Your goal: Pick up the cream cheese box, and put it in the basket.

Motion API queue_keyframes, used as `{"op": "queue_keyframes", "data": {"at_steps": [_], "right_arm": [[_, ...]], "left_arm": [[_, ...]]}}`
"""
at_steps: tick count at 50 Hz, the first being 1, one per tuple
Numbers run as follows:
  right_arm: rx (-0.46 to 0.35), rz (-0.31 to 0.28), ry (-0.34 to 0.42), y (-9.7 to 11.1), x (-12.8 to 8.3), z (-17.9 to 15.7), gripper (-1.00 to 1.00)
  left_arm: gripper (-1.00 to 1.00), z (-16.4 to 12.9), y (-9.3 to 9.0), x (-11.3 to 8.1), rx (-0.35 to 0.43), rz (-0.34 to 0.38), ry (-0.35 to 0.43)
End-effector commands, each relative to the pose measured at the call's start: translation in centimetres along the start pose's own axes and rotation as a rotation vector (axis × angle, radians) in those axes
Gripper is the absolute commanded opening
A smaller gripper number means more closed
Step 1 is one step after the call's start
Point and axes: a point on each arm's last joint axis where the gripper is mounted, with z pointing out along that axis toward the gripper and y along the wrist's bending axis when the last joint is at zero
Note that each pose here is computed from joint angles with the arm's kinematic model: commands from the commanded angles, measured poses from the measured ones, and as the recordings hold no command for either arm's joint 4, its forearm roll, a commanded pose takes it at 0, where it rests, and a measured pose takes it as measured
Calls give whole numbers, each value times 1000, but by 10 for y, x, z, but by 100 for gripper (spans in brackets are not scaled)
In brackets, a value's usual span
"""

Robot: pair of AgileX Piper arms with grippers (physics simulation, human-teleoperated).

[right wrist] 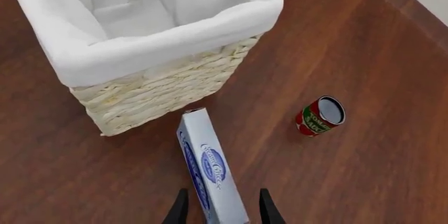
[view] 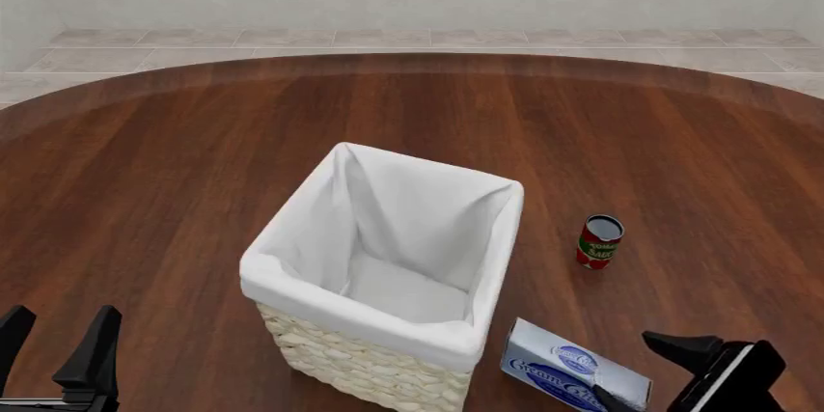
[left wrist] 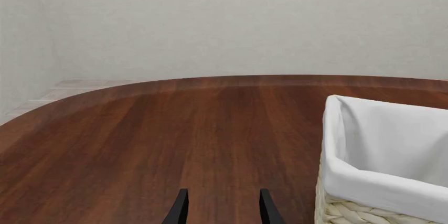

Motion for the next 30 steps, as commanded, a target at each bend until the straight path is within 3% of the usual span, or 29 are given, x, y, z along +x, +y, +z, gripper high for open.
{"op": "queue_keyframes", "data": {"at_steps": [1,30], "right_arm": [[-3,-7,21,1,5,-1,100],[13,-30,83,-3,6,-2,100]], "left_arm": [[100,0,0,0,0,0,0],[100,0,0,0,0,0,0]]}}
